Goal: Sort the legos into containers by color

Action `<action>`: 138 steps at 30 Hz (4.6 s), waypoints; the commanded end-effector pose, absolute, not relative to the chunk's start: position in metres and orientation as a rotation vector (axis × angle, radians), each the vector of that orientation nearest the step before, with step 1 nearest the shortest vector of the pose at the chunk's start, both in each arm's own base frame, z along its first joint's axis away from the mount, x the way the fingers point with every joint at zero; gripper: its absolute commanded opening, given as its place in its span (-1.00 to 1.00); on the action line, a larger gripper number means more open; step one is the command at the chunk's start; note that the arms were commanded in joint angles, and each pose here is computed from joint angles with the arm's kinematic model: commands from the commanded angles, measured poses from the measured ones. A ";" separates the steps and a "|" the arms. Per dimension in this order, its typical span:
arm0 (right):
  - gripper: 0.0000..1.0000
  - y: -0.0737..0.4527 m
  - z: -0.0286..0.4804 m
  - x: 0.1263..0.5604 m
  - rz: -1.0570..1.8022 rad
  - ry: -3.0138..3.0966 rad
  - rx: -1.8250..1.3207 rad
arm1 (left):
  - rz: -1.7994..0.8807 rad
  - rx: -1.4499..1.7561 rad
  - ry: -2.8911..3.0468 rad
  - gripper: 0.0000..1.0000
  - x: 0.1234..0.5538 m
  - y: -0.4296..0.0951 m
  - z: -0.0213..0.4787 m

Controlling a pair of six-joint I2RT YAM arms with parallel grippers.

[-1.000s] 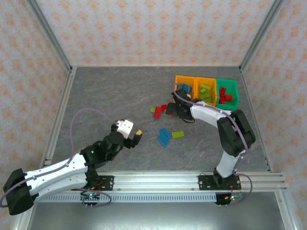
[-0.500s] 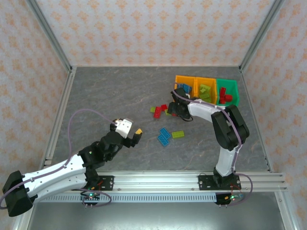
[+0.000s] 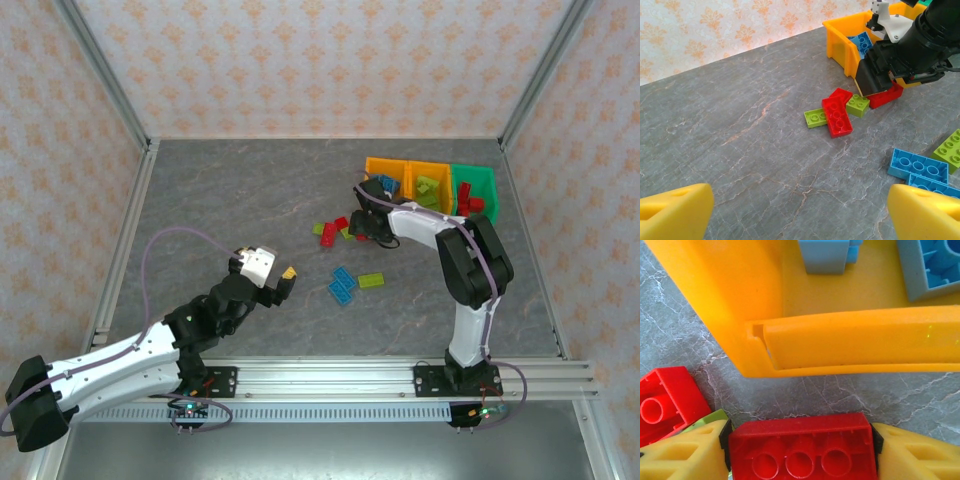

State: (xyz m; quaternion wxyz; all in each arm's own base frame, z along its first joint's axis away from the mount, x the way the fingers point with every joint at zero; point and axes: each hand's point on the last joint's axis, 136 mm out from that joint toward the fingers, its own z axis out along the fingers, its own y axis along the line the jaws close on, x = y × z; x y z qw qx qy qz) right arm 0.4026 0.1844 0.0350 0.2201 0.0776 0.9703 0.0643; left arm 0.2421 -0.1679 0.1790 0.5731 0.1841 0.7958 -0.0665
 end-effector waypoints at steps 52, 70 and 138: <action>0.76 -0.100 0.168 0.479 0.093 2.158 1.193 | -0.247 0.608 1.868 1.00 0.234 -0.195 0.170; 0.93 0.099 0.150 0.292 0.411 2.605 0.400 | -0.301 0.670 1.915 1.00 0.235 -0.216 0.158; 0.68 0.020 0.159 0.464 0.279 2.356 0.820 | -0.075 0.584 1.943 1.00 0.249 -0.183 0.156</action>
